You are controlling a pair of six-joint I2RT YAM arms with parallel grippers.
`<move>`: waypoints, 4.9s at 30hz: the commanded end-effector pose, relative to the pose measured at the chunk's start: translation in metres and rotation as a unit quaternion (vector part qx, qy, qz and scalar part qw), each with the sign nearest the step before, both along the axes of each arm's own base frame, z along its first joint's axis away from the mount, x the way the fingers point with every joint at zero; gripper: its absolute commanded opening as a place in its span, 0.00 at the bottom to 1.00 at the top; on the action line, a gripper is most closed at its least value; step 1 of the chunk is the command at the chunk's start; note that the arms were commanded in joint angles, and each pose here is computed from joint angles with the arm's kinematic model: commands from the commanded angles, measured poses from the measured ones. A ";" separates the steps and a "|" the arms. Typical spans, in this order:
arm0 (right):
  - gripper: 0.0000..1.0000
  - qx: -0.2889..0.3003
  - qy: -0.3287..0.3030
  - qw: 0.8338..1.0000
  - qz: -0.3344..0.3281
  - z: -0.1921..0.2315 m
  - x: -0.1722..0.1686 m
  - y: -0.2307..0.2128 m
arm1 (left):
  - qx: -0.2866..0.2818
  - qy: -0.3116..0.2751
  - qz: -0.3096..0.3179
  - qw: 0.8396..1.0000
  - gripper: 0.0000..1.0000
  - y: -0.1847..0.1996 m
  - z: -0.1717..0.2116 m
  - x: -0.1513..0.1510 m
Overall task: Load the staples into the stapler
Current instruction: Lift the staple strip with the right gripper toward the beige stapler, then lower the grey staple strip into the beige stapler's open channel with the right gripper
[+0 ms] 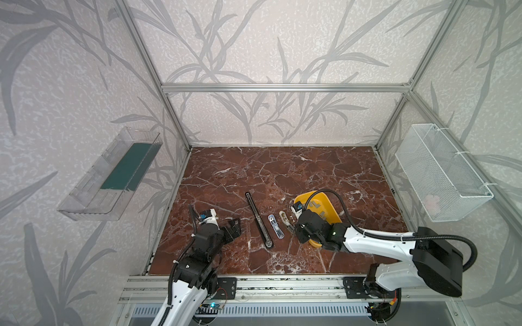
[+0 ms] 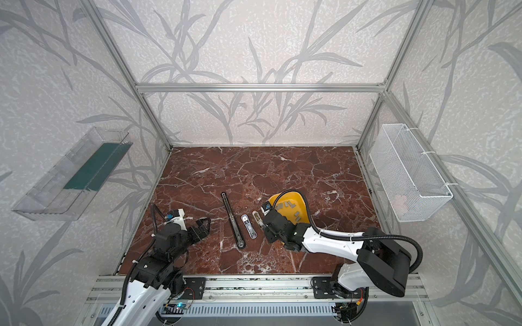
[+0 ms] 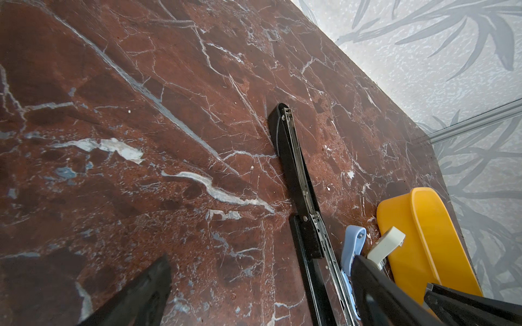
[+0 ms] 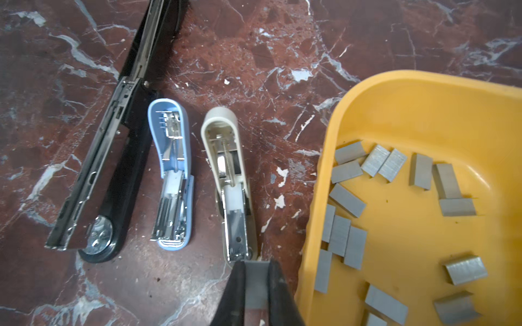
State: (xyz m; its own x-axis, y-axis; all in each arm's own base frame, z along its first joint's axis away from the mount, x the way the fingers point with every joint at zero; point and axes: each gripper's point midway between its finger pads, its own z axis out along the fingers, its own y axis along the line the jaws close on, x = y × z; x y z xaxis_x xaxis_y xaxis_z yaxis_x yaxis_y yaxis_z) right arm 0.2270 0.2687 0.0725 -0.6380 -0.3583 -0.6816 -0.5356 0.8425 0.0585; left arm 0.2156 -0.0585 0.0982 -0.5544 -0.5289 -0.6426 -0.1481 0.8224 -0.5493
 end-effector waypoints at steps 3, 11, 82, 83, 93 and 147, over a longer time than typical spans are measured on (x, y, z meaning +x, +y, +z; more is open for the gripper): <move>0.04 -0.006 0.007 1.000 0.004 -0.003 -0.003 -0.007 | 0.003 0.003 0.010 1.000 0.99 0.004 -0.004 0.000; 0.04 0.063 -0.006 0.997 0.049 0.025 0.000 0.028 | 0.003 0.003 0.011 1.000 0.99 0.004 -0.004 0.000; 0.00 0.060 0.050 0.995 0.061 -0.010 0.021 0.035 | 0.002 0.003 0.009 1.000 0.99 0.003 -0.004 -0.001; 0.00 0.059 0.051 0.995 0.064 -0.011 0.020 0.035 | 0.003 0.004 0.009 1.000 0.99 0.003 -0.004 -0.001; 0.00 0.056 0.057 0.994 0.073 -0.013 0.016 0.034 | 0.003 0.004 0.009 1.000 0.99 0.003 -0.004 -0.001; 0.00 0.034 0.055 0.994 0.087 -0.016 0.013 0.034 | 0.001 0.003 0.008 1.000 0.99 0.003 -0.004 -0.001</move>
